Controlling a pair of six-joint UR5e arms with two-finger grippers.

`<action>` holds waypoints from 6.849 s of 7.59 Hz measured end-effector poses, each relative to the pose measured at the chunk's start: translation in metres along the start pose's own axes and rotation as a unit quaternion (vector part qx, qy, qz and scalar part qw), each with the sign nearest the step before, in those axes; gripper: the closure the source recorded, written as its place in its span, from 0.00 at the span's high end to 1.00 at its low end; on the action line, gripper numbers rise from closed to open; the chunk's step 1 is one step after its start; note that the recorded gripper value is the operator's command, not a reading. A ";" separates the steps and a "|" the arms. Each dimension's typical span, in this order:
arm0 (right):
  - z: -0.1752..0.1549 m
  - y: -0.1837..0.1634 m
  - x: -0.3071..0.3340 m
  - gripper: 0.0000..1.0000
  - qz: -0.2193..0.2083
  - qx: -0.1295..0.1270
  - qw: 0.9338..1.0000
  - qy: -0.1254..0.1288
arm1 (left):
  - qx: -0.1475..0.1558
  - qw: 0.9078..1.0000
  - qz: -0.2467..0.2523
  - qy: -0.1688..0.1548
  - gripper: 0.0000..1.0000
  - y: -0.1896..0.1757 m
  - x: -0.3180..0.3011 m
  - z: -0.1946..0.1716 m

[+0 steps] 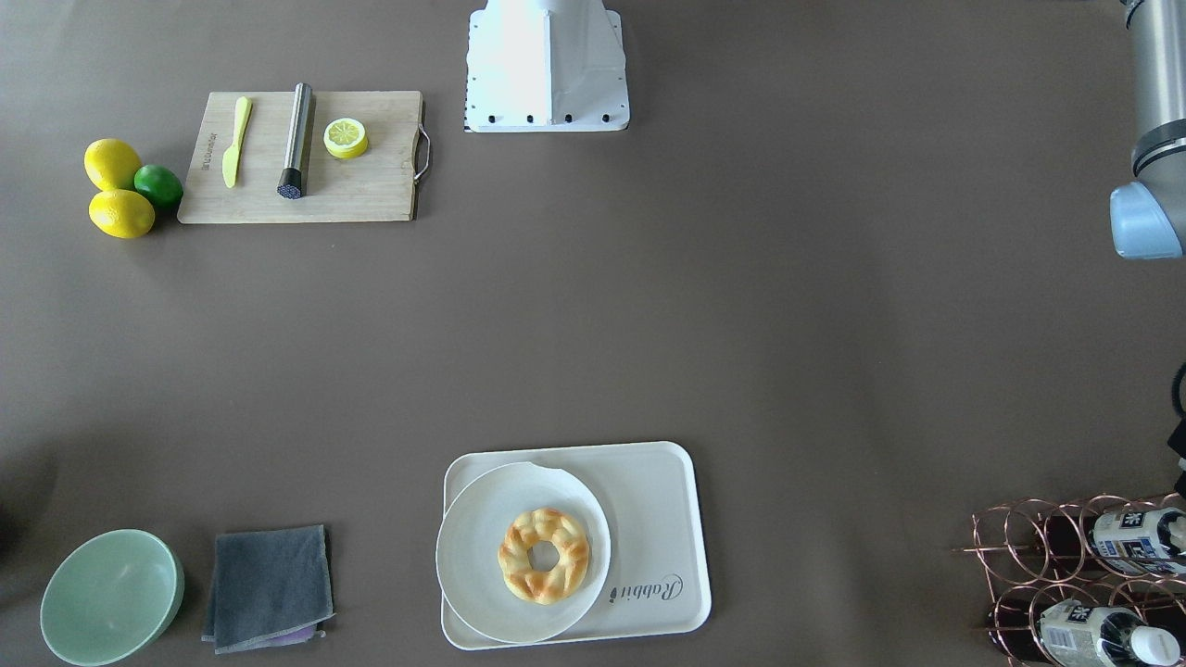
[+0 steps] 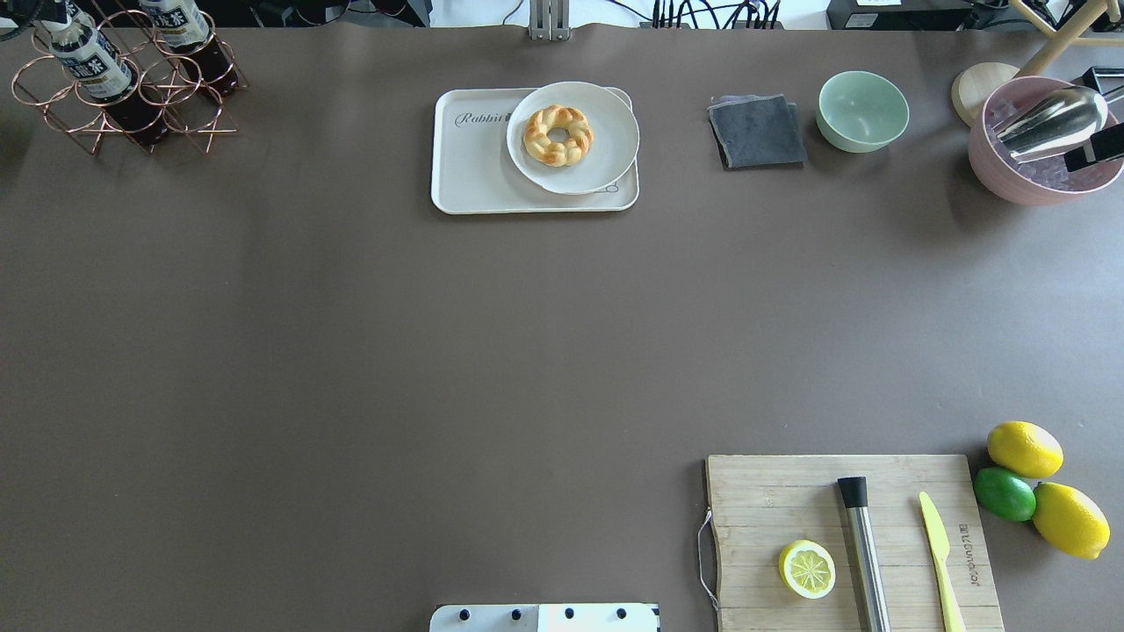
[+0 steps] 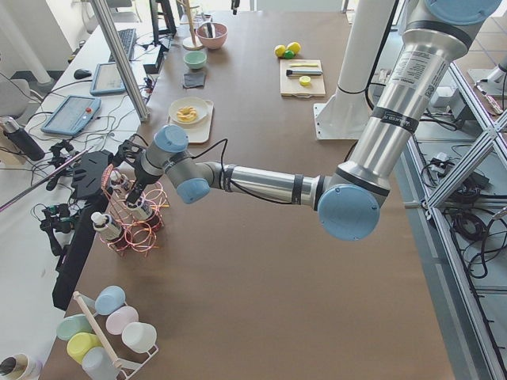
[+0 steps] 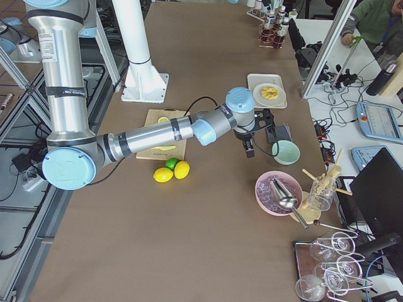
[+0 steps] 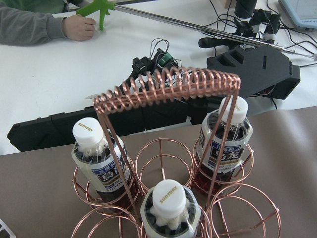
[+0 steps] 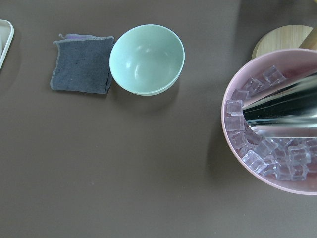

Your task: Place tea on tray

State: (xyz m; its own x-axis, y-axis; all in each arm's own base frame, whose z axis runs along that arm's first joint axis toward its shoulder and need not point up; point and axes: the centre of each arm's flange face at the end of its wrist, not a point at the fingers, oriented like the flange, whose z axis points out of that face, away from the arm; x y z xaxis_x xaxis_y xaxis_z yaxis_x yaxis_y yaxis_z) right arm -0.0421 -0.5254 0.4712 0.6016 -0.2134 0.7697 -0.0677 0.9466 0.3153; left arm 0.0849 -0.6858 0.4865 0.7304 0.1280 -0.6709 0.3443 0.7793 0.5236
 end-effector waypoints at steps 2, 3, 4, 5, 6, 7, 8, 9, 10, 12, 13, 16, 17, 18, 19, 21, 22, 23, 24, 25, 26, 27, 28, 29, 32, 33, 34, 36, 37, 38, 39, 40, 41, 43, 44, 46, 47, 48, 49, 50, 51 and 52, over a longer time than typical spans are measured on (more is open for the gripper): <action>0.001 -0.001 -0.002 1.00 -0.001 0.000 1.000 0.001 | 0.002 1.000 0.000 -0.001 0.76 0.000 -0.002 0.014; 0.002 -0.002 -0.003 1.00 -0.001 0.000 1.000 0.002 | 0.000 1.000 -0.001 -0.002 0.75 0.001 -0.005 0.019; 0.003 -0.002 -0.003 1.00 -0.002 0.000 1.000 0.003 | 0.000 1.000 -0.003 -0.002 0.75 0.004 -0.008 0.025; 0.003 -0.002 -0.003 1.00 -0.002 0.000 1.000 0.003 | 0.001 1.000 -0.006 0.000 0.73 0.006 -0.008 0.030; 0.004 -0.002 -0.004 1.00 -0.003 0.000 1.000 0.004 | 0.004 1.000 -0.007 -0.002 0.70 0.007 -0.005 0.035; 0.004 -0.002 -0.004 1.00 -0.003 0.000 1.000 0.005 | 0.006 1.000 -0.009 -0.004 0.69 0.008 -0.001 0.039; 0.004 -0.002 -0.005 1.00 -0.004 0.001 1.000 0.005 | 0.008 1.000 -0.011 -0.005 0.69 0.008 0.002 0.041; 0.003 -0.002 -0.005 1.00 -0.004 0.001 1.000 0.005 | 0.009 1.000 -0.012 -0.006 0.68 0.008 0.003 0.042; 0.003 -0.003 -0.006 1.00 -0.005 0.002 1.000 0.005 | 0.009 1.000 -0.013 -0.006 0.68 0.009 0.003 0.042; 0.002 -0.006 -0.008 1.00 -0.002 0.004 1.000 0.004 | 0.009 1.000 -0.014 -0.007 0.67 0.009 0.002 0.043; 0.001 -0.006 -0.009 1.00 -0.002 0.004 1.000 0.004 | 0.009 1.000 -0.014 -0.007 0.65 0.010 0.001 0.043; 0.001 -0.007 -0.010 1.00 -0.001 0.005 1.000 0.004 | 0.008 1.000 -0.016 -0.009 0.55 0.011 -0.003 0.042; 0.001 -0.008 -0.010 1.00 -0.001 0.005 1.000 0.004 | 0.008 1.000 -0.016 -0.009 0.39 0.011 -0.003 0.042; 0.001 -0.008 -0.010 1.00 -0.002 0.005 1.000 0.003 | 0.008 1.000 -0.016 -0.010 0.14 0.011 -0.004 0.042; 0.001 -0.008 -0.011 1.00 -0.002 0.006 1.000 0.003 | 0.008 1.000 -0.016 -0.010 0.00 0.011 -0.004 0.042; 0.000 -0.009 -0.012 1.00 -0.003 0.006 1.000 0.003 | 0.009 1.000 -0.017 -0.010 0.00 0.010 -0.005 0.041; 0.000 -0.009 -0.012 1.00 -0.003 0.006 1.000 0.002 | 0.013 1.000 -0.018 -0.011 0.00 0.007 -0.008 0.037; 0.000 -0.009 -0.012 1.00 -0.003 0.007 1.000 0.002 | 0.019 1.000 -0.021 -0.012 0.00 0.000 -0.014 0.029; 0.000 -0.009 -0.012 1.00 -0.003 0.007 1.000 0.002 | 0.028 0.999 -0.023 -0.012 0.00 -0.009 -0.018 0.020; 0.000 -0.008 -0.012 1.00 -0.003 0.006 1.000 0.002 | 0.037 0.999 -0.025 -0.010 0.00 -0.018 -0.019 0.010; -0.001 -0.008 -0.012 1.00 -0.003 0.006 1.000 0.002 | 0.043 0.999 -0.027 -0.006 0.00 -0.025 -0.022 0.000; -0.001 -0.008 -0.012 1.00 -0.003 0.007 1.000 0.002 | 0.045 0.998 -0.031 0.004 0.00 -0.034 -0.028 -0.014; -0.001 -0.008 -0.012 1.00 -0.003 0.007 1.000 0.002 | 0.047 0.998 -0.032 0.016 0.00 -0.040 -0.030 -0.029; -0.001 -0.008 -0.013 1.00 -0.003 0.007 1.000 0.002 | 0.051 0.998 -0.031 0.026 0.00 -0.046 -0.027 -0.042; -0.001 -0.008 -0.013 1.00 -0.002 0.007 1.000 0.002 | 0.047 0.996 -0.029 0.068 0.00 -0.069 -0.015 -0.101; -0.001 -0.008 -0.013 1.00 -0.003 0.007 1.000 0.002 | 0.048 0.995 -0.025 0.081 0.00 -0.067 -0.011 -0.124; -0.001 -0.009 -0.013 1.00 -0.003 0.007 1.000 0.001 | 0.055 0.994 -0.017 0.092 0.00 -0.061 -0.001 -0.148; -0.005 -0.011 -0.018 1.00 -0.009 0.011 1.000 0.000 | 0.065 0.989 0.024 0.131 0.00 -0.042 0.059 -0.181; -0.010 -0.012 -0.025 1.00 -0.016 0.016 1.000 -0.003 | 0.061 0.984 0.053 0.162 0.00 -0.027 0.104 -0.185; -0.016 -0.012 -0.035 1.00 -0.029 0.024 0.999 -0.007 | 0.054 0.977 0.078 0.192 0.00 -0.011 0.146 -0.188; -0.021 -0.012 -0.050 0.99 -0.049 0.033 0.998 -0.015 | 0.050 0.970 0.098 0.216 0.00 0.003 0.183 -0.188; -0.020 -0.012 -0.067 0.98 -0.072 0.041 0.996 -0.025 | 0.048 0.964 0.116 0.236 0.00 0.020 0.220 -0.186; -0.021 -0.015 -0.086 0.92 -0.092 0.048 0.994 -0.036 | 0.052 0.959 0.130 0.245 0.00 0.044 0.266 -0.175; -0.025 -0.033 -0.130 0.86 -0.118 0.062 0.989 -0.060 | 0.069 0.959 0.146 0.233 0.00 0.114 0.380 -0.140; -0.022 -0.042 -0.156 0.80 -0.133 0.063 0.986 -0.072 | 0.070 0.961 0.152 0.220 0.00 0.143 0.446 -0.137; -0.016 -0.056 -0.201 1.00 -0.163 0.067 0.980 -0.091 | 0.067 0.962 0.162 0.209 0.00 0.183 0.532 -0.146; -0.011 -0.059 -0.215 1.00 -0.173 0.073 0.978 -0.086 | 0.066 0.962 0.164 0.206 0.00 0.191 0.548 -0.146; 0.000 -0.057 -0.228 1.00 -0.181 0.078 0.977 -0.075 | 0.064 0.963 0.165 0.205 0.00 0.194 0.558 -0.144; 0.010 -0.054 -0.238 1.00 -0.188 0.080 0.977 -0.068 | 0.061 0.962 0.167 0.206 0.00 0.198 0.567 -0.142; 0.015 -0.053 -0.242 1.00 -0.191 0.081 0.976 -0.065 | 0.059 0.962 0.168 0.208 0.00 0.201 0.571 -0.140; 0.017 -0.052 -0.244 1.00 -0.193 0.081 0.976 -0.062 | 0.057 0.962 0.170 0.207 0.00 0.203 0.574 -0.137; 0.019 -0.051 -0.245 1.00 -0.194 0.082 0.976 -0.061 | 0.055 0.962 0.174 0.204 0.00 0.205 0.574 -0.134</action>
State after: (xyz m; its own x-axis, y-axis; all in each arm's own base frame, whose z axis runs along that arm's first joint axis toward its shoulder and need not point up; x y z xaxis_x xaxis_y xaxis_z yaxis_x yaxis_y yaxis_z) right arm -0.2016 -0.5264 0.2767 0.5092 -0.5849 0.6313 0.0144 0.7392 0.6733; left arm 0.4961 -0.3706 0.1384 0.5280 0.6163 -0.5843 0.1976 0.5799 0.7903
